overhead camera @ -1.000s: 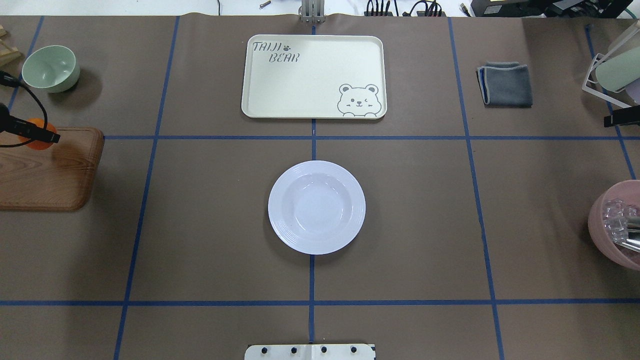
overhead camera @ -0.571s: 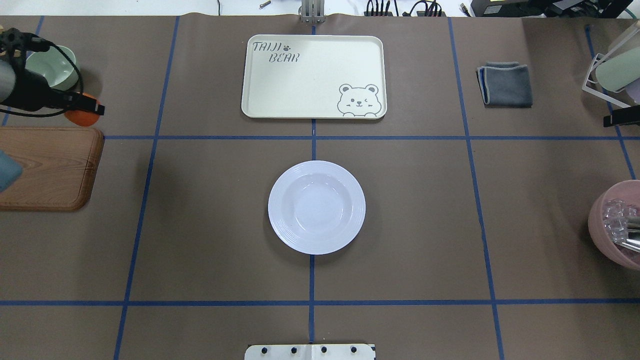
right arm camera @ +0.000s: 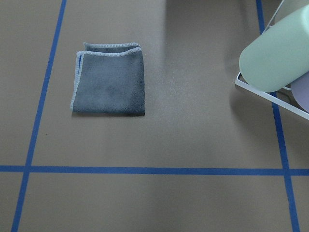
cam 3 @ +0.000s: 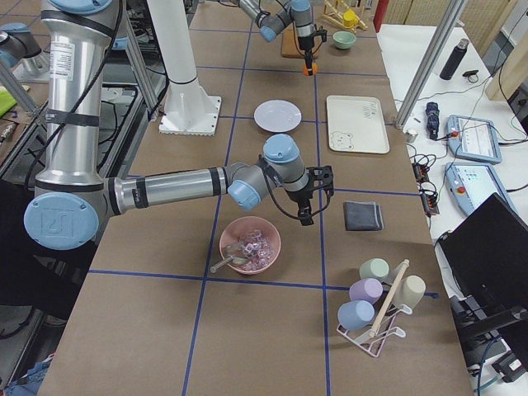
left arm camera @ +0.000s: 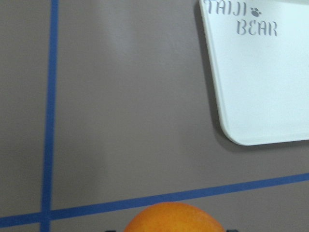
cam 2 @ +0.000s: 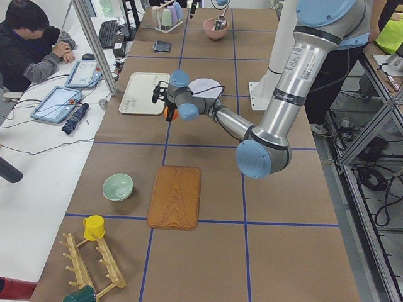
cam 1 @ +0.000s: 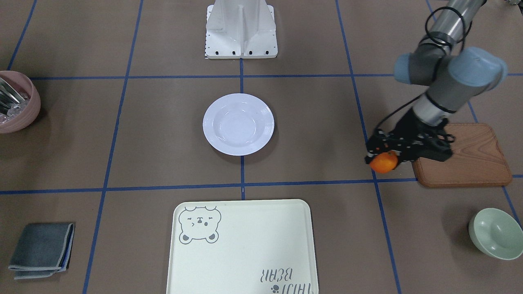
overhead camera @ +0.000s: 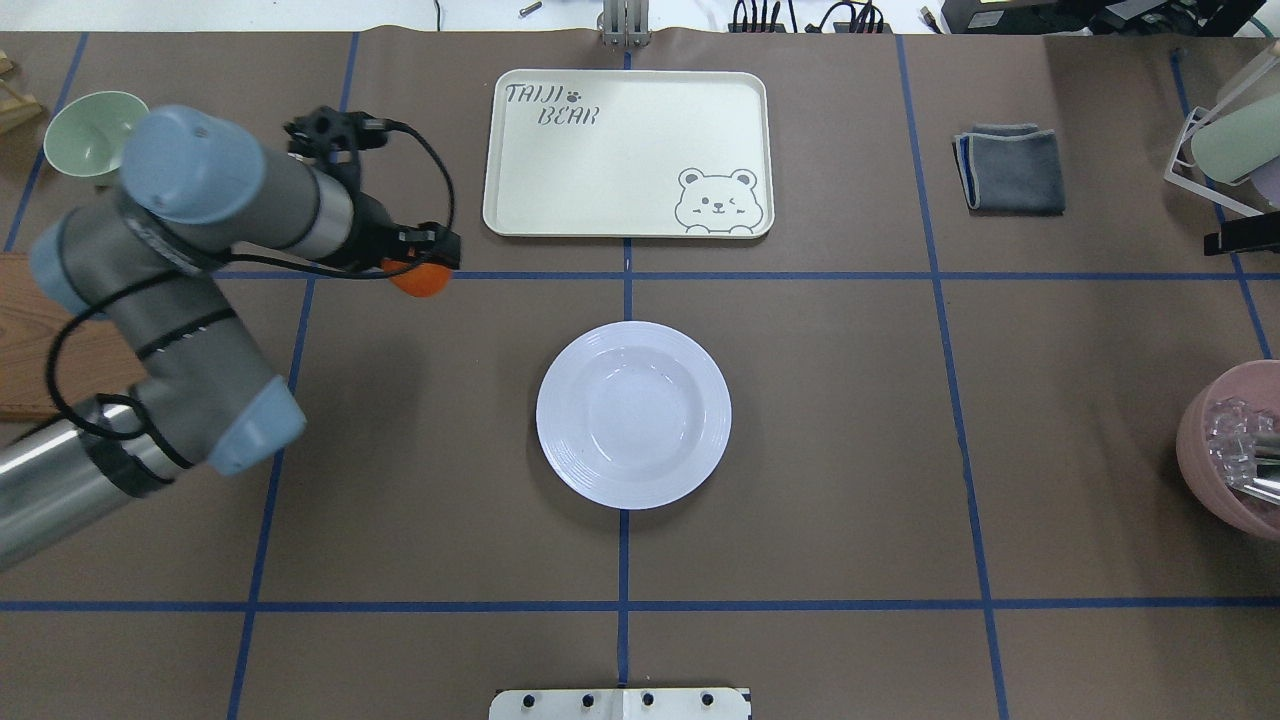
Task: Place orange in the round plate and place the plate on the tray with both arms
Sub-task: 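Carry the orange with the left gripper and lower it onto the white plate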
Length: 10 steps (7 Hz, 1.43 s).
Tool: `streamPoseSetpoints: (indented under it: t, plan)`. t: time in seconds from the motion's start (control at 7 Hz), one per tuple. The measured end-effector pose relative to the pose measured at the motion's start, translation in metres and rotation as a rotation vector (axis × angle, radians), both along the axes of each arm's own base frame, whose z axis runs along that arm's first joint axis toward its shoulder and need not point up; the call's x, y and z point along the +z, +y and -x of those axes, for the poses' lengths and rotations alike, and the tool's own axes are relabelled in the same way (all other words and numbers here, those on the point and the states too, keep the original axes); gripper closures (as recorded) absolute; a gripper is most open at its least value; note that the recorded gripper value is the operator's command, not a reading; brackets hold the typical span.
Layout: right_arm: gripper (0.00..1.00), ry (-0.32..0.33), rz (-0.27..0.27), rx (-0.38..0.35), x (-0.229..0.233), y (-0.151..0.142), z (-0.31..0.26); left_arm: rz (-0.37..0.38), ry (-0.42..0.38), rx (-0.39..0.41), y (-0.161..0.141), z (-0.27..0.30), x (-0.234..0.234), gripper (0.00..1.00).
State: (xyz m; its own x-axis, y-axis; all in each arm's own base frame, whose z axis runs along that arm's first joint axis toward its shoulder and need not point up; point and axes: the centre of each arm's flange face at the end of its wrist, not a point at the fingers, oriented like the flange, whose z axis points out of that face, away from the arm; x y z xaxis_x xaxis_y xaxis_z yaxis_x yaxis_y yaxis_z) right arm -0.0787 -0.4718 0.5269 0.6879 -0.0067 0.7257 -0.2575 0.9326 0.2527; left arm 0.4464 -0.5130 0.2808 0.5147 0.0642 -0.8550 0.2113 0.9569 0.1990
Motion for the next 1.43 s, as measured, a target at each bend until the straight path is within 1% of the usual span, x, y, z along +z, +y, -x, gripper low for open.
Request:
streamPoseSetpoints:
  t: [0.14,0.29,0.43,0.57,0.71,0.86,1.0,1.14,1.43]
  plan:
    - [0.0,-0.001,0.0,-0.001,0.0,0.0,0.001,0.041,-0.006,-0.018,0.027,-0.049,-0.047,1.0]
    - [0.0,-0.001,0.0,-0.003,0.0,0.0,0.001,0.067,-0.03,-0.033,0.053,-0.088,-0.083,1.0]
    - [0.0,-0.002,-0.001,-0.005,-0.001,0.0,0.002,0.076,-0.061,-0.044,0.081,-0.121,-0.1,1.0]
    - [0.0,-0.002,-0.001,-0.007,-0.001,0.0,0.003,0.082,-0.082,-0.046,0.101,-0.148,-0.107,1.0]
    - [0.0,-0.003,-0.001,-0.008,-0.001,0.0,0.003,0.089,-0.098,-0.042,0.113,-0.172,-0.112,0.89]
    - [0.0,-0.003,-0.001,-0.008,-0.001,0.0,0.003,0.093,-0.111,-0.04,0.117,-0.189,-0.115,0.66]
    - [0.0,-0.003,-0.001,-0.009,-0.001,0.0,0.004,0.094,-0.118,-0.038,0.119,-0.197,-0.116,0.28]
    - [0.0,-0.003,-0.001,-0.009,-0.001,0.0,0.004,0.093,-0.121,-0.033,0.123,-0.202,-0.116,0.02]
    - [0.0,-0.003,-0.002,-0.011,-0.001,0.0,0.005,0.07,-0.131,-0.052,0.129,-0.207,-0.114,0.01]
